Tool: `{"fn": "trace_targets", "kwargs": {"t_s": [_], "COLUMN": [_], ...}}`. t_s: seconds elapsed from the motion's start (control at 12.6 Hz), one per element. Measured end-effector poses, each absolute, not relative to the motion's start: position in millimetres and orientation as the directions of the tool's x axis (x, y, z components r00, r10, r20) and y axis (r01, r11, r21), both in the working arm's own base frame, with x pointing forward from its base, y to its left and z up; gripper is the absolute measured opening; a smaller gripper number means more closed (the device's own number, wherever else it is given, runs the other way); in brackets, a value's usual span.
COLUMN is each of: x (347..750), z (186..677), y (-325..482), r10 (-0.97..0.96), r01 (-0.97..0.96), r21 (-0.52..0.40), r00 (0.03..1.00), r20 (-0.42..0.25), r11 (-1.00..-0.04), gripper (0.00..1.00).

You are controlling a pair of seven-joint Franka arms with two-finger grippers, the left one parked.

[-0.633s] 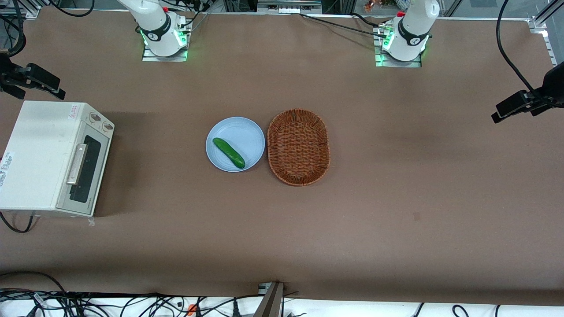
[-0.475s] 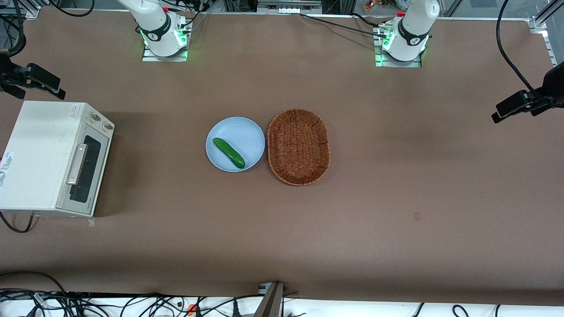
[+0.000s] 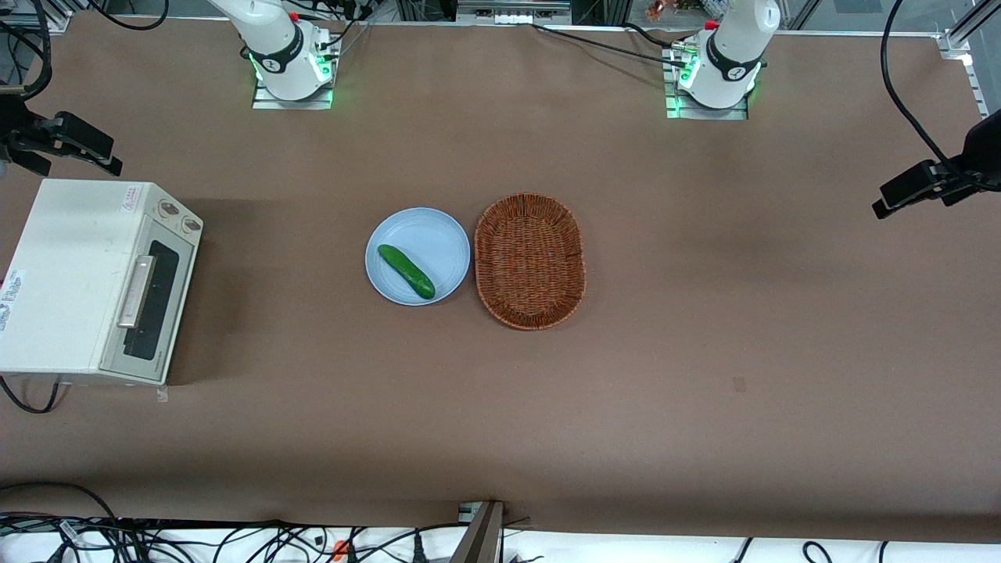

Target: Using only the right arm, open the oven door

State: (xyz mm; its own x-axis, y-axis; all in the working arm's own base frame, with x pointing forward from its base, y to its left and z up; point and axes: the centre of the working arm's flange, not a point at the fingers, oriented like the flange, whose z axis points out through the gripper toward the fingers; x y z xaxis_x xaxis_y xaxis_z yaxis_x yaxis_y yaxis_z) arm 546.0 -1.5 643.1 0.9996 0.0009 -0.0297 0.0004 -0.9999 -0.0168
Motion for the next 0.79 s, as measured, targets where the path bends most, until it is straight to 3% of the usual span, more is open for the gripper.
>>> {"fn": "trace_targets", "kwargs": {"t_s": [0.79], "x": [543.9], "z": [641.7], "y": [9.6], "r10": [0.026], "r01": [0.027], "r21": [0.029], "r00": [0.999], "r20": [-0.048], "r11": [-0.999], "gripper": [1.00]}}
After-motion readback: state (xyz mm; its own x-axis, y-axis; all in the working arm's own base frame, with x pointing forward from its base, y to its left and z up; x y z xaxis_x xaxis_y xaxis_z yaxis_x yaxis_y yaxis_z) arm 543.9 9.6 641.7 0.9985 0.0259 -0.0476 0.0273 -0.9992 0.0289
